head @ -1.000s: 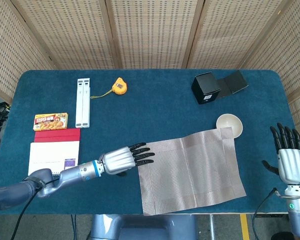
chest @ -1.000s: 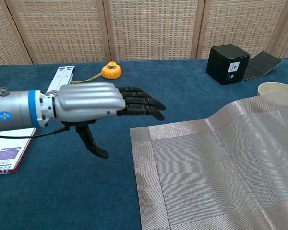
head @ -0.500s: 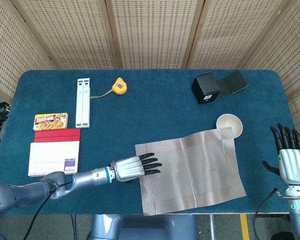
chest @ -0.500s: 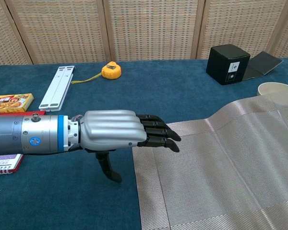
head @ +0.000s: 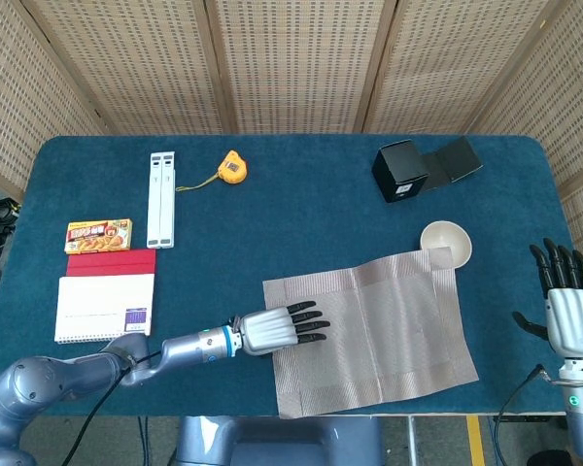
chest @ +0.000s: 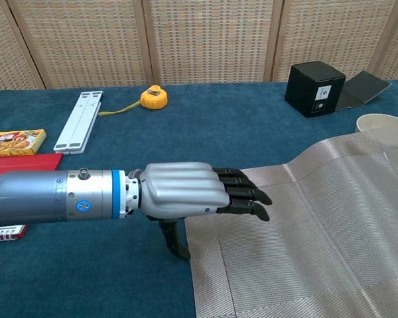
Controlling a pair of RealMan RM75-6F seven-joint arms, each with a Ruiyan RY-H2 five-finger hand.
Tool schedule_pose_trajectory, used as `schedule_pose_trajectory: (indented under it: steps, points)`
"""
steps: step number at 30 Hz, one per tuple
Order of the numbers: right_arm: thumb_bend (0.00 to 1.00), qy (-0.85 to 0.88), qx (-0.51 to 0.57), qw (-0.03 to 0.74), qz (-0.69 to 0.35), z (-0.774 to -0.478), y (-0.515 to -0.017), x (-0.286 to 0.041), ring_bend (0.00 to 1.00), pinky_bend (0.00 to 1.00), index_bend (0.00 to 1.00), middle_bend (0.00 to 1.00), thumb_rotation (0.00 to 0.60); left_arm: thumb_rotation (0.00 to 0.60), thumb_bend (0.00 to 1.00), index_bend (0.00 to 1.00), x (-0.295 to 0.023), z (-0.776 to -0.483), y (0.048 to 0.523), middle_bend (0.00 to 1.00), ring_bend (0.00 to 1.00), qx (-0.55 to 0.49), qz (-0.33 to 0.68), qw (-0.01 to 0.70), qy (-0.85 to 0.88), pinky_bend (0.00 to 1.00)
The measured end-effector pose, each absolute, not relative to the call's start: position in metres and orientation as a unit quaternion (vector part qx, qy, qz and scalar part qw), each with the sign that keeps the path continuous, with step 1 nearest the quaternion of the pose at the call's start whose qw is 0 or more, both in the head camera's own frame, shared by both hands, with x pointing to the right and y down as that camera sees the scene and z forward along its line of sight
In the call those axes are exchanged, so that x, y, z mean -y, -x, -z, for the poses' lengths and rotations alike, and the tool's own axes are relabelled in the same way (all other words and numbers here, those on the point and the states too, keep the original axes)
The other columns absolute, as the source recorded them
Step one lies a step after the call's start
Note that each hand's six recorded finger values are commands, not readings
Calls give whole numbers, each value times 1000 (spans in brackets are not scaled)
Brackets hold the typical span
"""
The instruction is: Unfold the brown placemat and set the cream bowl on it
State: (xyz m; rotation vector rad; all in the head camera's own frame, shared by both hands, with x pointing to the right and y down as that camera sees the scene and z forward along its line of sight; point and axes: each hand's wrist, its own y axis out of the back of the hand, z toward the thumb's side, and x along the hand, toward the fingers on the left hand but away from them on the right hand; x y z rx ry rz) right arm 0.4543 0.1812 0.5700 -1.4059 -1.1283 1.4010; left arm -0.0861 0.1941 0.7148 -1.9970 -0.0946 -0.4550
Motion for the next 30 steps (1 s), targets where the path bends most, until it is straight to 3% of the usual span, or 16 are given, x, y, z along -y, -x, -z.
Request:
schedule_pose_trajectory:
  steps: [27,30]
  points:
    - [0,560,453,415,-556,-565,-455,-182,0,0,0,0,600,600,0,128,-199,-722,81,0,0,55,190,534,822,0]
    - [0,561,453,415,-555,-565,-454,-182,0,0,0,0,600,600,73,145,-200,-723,79,0,0,55,189,532,823,0]
